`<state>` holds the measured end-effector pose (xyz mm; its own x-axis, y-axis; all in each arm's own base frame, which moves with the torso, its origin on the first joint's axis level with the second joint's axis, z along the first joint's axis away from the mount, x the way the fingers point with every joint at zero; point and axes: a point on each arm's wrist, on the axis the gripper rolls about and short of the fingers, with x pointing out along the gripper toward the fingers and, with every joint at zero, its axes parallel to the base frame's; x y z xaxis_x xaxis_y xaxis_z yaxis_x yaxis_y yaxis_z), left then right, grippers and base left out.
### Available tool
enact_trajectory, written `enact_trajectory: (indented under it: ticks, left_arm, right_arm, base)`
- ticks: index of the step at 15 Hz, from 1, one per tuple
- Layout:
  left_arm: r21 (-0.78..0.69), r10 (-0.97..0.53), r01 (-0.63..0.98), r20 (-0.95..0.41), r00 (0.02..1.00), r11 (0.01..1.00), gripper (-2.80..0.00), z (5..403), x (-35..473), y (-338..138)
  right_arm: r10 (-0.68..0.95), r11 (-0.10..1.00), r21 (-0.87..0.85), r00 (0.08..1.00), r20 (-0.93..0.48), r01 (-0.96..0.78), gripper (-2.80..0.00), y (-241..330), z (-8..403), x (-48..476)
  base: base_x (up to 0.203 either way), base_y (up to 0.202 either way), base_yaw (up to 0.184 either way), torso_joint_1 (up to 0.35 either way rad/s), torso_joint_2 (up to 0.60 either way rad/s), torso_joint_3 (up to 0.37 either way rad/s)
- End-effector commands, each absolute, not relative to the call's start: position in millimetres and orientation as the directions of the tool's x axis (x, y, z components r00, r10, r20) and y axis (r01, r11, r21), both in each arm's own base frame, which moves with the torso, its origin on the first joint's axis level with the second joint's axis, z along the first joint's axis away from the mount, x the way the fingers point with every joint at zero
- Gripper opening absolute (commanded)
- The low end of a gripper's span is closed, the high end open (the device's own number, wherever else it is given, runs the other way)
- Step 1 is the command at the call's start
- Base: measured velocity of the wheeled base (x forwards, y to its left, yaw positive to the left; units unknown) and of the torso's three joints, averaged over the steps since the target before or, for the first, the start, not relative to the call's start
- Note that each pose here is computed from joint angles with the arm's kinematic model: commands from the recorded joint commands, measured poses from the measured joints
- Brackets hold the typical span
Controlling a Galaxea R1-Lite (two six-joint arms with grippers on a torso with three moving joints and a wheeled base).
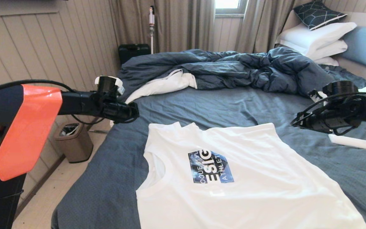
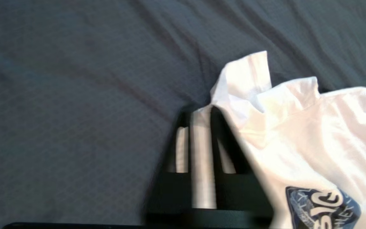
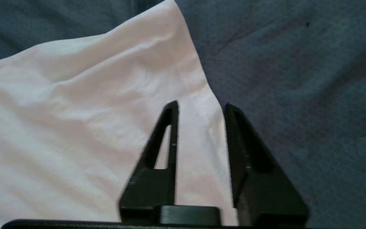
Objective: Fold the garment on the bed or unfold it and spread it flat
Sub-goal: Unford the white T-shirt
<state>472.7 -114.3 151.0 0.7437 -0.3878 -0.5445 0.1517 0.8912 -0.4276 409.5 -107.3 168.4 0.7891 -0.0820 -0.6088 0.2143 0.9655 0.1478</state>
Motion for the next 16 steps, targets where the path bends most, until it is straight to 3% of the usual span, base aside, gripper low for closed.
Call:
enact_trajectory:
  ticks: [1, 7, 16]
  left_arm:
    - [-0.414, -0.388, 0.161, -0.552, 0.739, 0.896, 0.0, 141, 478, -116]
    - [-0.375, -0.421, 0.241, -0.536, 0.732, 0.895, 0.0, 124, 480, -147]
    - [-0.328, -0.398, 0.241, -0.593, 0.7, 0.913, 0.0, 101, 477, -152]
  right_arm:
    - [-0.07, 0.963, 0.163, 0.786, -0.614, 0.213, 0.0, -116, 160, 417]
    - [-0.067, 0.964, 0.158, 0.771, -0.633, 0.213, 0.0, -127, 130, 442]
    - [-0.096, 0.964, 0.127, 0.755, -0.648, 0.232, 0.0, -121, 101, 469]
  base:
    - [0.0, 0.0, 0.0, 0.0, 0.0, 0.0]
    - [0.0, 0.0, 0.0, 0.0, 0.0, 0.0]
    - [0.0, 0.0, 0.0, 0.0, 0.0, 0.0]
